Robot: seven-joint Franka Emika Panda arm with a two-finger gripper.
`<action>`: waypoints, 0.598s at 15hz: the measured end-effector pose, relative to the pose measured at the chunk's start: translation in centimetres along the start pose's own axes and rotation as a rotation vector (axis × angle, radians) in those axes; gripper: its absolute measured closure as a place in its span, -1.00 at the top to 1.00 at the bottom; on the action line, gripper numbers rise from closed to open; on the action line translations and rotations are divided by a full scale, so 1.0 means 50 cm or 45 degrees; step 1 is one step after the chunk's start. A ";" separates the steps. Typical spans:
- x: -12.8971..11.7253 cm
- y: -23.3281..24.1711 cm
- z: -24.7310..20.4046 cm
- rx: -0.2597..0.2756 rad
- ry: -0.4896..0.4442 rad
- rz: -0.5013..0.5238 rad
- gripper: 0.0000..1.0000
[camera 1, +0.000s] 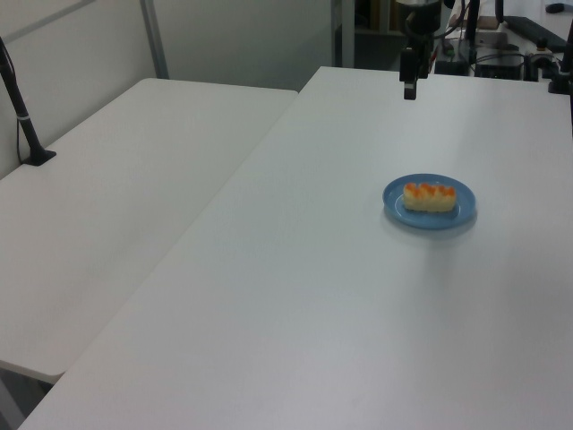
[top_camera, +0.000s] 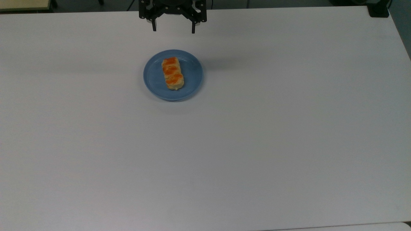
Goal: Put the bread on the table
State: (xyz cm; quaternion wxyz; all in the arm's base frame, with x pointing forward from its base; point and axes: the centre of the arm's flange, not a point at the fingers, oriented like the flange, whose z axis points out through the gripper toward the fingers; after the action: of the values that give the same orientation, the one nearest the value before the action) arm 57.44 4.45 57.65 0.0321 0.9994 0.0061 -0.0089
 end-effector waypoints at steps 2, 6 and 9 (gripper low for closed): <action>0.000 0.001 -0.001 0.000 0.001 0.003 1.00; -0.001 0.006 -0.003 0.000 0.003 0.009 1.00; -0.001 0.007 -0.003 0.000 0.003 0.009 1.00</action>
State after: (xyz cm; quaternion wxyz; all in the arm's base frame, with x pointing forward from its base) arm 57.41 4.12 57.80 0.0320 0.9995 0.0026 -0.0076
